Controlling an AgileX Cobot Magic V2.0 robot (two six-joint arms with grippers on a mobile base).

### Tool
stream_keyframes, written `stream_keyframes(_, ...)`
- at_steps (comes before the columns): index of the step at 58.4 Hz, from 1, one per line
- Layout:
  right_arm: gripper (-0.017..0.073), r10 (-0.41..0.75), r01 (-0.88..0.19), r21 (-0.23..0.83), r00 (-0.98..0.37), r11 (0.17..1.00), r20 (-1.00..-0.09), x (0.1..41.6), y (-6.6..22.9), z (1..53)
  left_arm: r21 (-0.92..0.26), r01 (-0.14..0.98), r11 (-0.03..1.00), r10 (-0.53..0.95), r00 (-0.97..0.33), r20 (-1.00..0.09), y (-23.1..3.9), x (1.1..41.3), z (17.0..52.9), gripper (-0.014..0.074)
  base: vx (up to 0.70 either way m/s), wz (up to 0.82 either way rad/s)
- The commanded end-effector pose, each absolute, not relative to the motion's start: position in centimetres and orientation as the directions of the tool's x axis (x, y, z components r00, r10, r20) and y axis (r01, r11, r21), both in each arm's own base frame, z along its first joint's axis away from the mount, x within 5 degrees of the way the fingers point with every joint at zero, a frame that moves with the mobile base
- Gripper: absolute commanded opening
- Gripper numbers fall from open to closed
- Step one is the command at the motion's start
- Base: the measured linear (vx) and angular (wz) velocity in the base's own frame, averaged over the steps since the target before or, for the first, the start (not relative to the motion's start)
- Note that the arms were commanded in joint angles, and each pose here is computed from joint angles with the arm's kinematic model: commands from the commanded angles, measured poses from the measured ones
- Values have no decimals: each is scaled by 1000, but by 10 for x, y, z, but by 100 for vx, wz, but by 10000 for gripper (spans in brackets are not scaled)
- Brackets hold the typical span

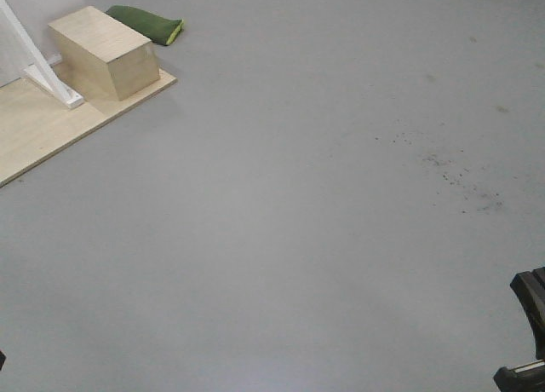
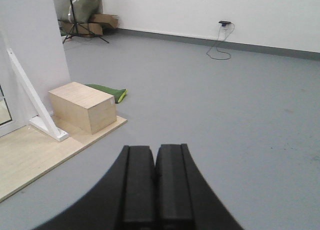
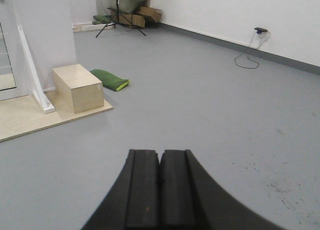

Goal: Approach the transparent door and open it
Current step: 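Drive the base forward to the glass sliding door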

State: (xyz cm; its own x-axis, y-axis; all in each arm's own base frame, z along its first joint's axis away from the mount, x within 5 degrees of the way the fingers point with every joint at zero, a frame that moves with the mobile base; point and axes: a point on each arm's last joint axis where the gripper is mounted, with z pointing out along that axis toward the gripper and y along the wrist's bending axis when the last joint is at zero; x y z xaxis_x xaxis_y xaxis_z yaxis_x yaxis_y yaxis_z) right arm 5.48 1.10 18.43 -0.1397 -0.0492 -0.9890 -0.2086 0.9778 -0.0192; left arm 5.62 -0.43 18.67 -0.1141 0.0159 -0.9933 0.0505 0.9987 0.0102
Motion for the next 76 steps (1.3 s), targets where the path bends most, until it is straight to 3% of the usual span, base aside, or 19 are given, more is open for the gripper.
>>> stream_keyframes(1,-9,-35,-208,-23,-51,978,-998,55,11,191,6,37,999,7,-40,-999,-3,56,189,-6,46,31)
stream_keyframes(76,-9,-35,-208,-23,-51,978,-998,55,11,191,6,37,999,7,-40,-999,-3,56,189,-6,49,40)
